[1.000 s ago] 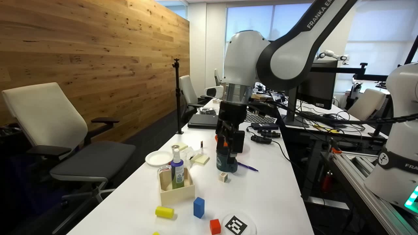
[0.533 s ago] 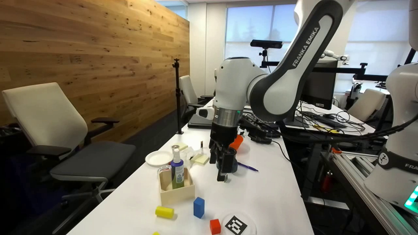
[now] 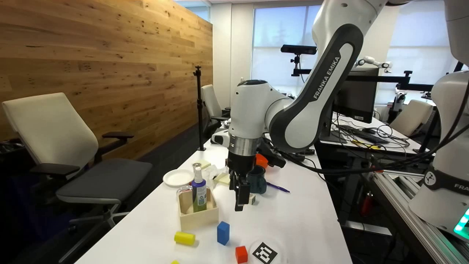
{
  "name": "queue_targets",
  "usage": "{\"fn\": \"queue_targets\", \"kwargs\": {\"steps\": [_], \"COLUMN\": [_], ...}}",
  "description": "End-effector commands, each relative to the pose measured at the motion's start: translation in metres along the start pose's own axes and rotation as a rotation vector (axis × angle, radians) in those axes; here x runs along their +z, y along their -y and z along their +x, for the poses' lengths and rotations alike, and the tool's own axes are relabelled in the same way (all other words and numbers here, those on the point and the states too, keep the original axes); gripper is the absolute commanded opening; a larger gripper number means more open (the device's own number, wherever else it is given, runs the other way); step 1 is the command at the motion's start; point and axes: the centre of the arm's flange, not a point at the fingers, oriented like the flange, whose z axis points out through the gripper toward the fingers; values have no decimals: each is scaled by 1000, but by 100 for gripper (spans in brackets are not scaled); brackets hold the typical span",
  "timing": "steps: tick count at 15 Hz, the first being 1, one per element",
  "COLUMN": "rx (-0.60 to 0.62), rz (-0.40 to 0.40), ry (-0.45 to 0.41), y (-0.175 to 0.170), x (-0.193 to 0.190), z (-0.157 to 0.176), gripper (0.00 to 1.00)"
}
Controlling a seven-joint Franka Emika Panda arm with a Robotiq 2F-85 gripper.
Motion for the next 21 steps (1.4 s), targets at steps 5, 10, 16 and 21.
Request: {"fn": "queue_targets", "kwargs": {"steps": [5, 10, 16, 21], "rx": [-20, -67, -89, -112], "rz": [-37, -62, -22, 22], "ry": [30, 39, 17, -7], "y": [15, 2, 25, 52], "x": [25, 44, 60, 56], "z": [1, -11, -12, -1], "gripper": [100, 100, 100, 100]}}
